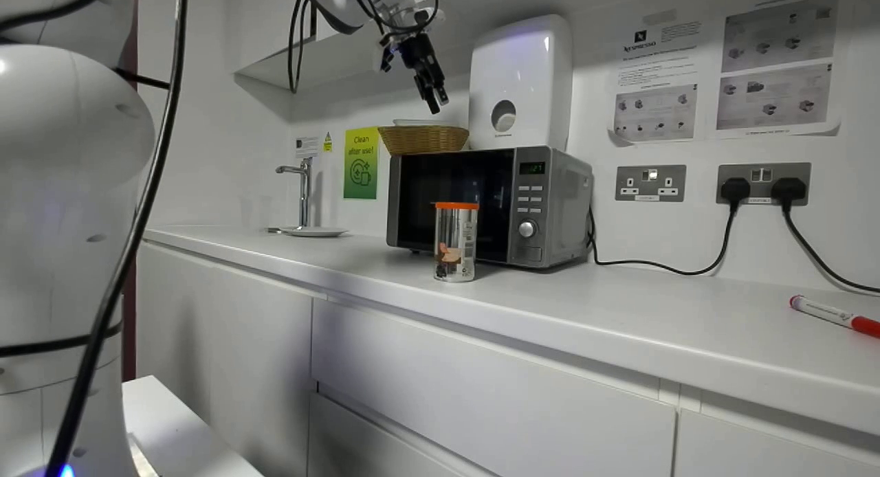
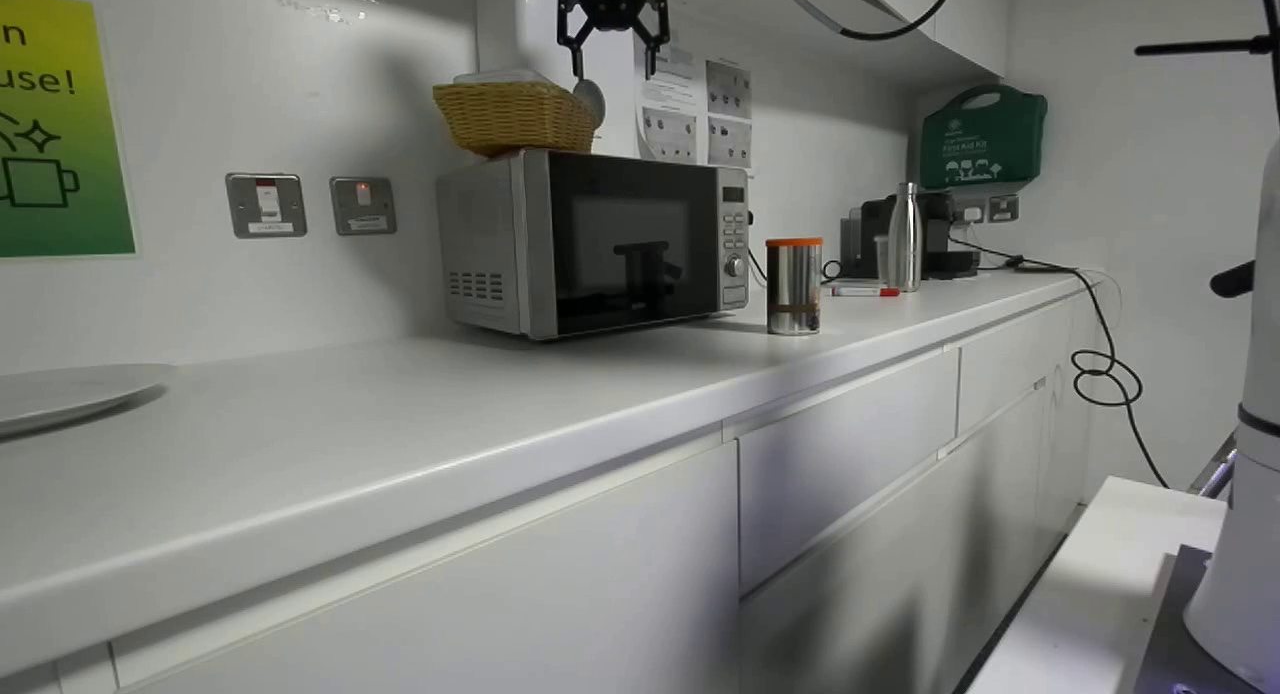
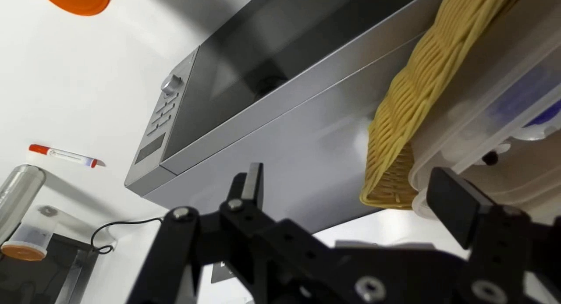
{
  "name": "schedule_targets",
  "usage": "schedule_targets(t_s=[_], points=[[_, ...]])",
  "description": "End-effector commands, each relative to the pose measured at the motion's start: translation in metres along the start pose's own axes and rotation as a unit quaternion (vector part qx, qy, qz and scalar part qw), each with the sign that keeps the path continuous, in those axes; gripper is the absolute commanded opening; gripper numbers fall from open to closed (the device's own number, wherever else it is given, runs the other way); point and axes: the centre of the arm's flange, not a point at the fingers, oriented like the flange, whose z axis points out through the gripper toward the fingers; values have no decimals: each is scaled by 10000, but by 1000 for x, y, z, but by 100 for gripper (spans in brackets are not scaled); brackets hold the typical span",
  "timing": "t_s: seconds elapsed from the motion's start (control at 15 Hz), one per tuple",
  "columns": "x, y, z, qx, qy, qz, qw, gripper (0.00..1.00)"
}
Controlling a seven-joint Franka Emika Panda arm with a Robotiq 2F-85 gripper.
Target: Put the things on top of the microwave onto the counter in front of the microwave
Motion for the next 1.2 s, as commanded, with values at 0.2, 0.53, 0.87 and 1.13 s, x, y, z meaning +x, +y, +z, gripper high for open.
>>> schedule_targets(t_s=[0.2, 0.53, 0.87, 1.13], points=[[10, -33, -3, -34, -80, -55, 9999, 100], [2, -58, 7, -43, -250, -204, 9995, 100], [-5, -72, 16, -82, -390, -307, 9987, 75], [-5, -74, 22, -109, -419, -338, 9985, 51]])
